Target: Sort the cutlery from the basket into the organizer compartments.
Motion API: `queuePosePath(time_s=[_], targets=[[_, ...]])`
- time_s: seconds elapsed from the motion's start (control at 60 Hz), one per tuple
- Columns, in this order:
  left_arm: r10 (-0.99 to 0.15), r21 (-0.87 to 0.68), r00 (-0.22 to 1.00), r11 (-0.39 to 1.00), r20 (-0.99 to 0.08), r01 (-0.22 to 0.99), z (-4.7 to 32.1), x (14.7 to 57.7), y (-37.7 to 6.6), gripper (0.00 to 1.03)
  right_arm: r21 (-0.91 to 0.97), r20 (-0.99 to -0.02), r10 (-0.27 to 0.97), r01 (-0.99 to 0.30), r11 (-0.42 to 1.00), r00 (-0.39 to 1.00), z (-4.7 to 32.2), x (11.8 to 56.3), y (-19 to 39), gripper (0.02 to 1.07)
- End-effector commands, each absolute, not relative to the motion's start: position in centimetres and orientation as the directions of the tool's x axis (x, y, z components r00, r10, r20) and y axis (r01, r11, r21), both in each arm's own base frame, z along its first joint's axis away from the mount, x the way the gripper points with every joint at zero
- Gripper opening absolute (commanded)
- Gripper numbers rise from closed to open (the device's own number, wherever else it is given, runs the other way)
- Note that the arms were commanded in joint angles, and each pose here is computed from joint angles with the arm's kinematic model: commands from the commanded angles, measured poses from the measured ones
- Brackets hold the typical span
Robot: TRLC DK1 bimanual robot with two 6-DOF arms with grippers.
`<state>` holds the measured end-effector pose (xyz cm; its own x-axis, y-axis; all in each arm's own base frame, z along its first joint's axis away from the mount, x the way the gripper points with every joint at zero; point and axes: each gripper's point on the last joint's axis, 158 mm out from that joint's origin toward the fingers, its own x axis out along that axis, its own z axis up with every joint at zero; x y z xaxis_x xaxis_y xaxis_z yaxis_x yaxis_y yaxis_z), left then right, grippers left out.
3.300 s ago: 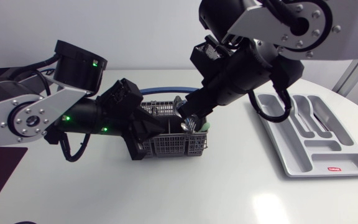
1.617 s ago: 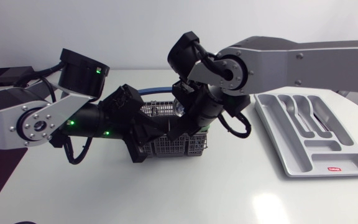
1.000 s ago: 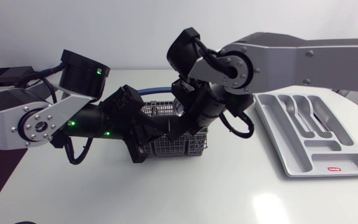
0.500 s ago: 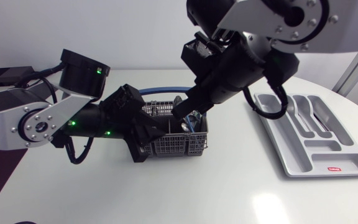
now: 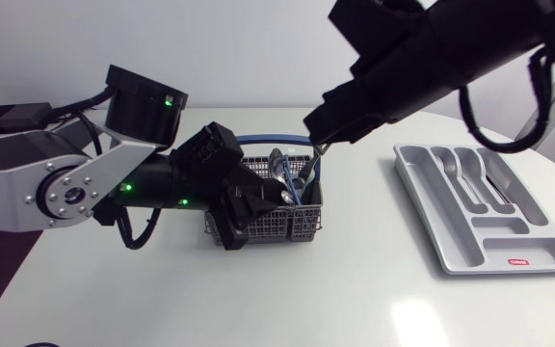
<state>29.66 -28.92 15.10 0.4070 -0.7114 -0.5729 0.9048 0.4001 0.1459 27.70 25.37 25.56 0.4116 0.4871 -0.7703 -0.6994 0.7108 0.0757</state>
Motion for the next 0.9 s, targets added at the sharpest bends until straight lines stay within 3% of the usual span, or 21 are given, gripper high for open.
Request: queuePosePath(time_s=[0.0, 0.5, 0.883], targets=[[-0.736, 0.13, 0.387, 0.383, -0.556, 0.915, 16.5, 29.7, -30.0, 0.71, 0.081, -0.733, 0.536, -0.729, 0.68, 0.418, 28.0, 27.0, 24.8, 0.08], [-0.816, 0.066, 0.24, 0.242, -0.526, 0.968, 19.4, 27.7, -31.0, 0.8, 0.196, -0.694, 0.689, -0.865, 0.461, 0.209, 28.0, 22.0, 24.0, 0.08], [-0.848, 0.022, 0.085, 0.086, -0.524, 0.996, 19.4, 25.3, -31.1, 0.77, 0.278, -0.653, 0.752, -0.894, 0.352, 0.093, 28.6, 19.4, 24.5, 0.08]])
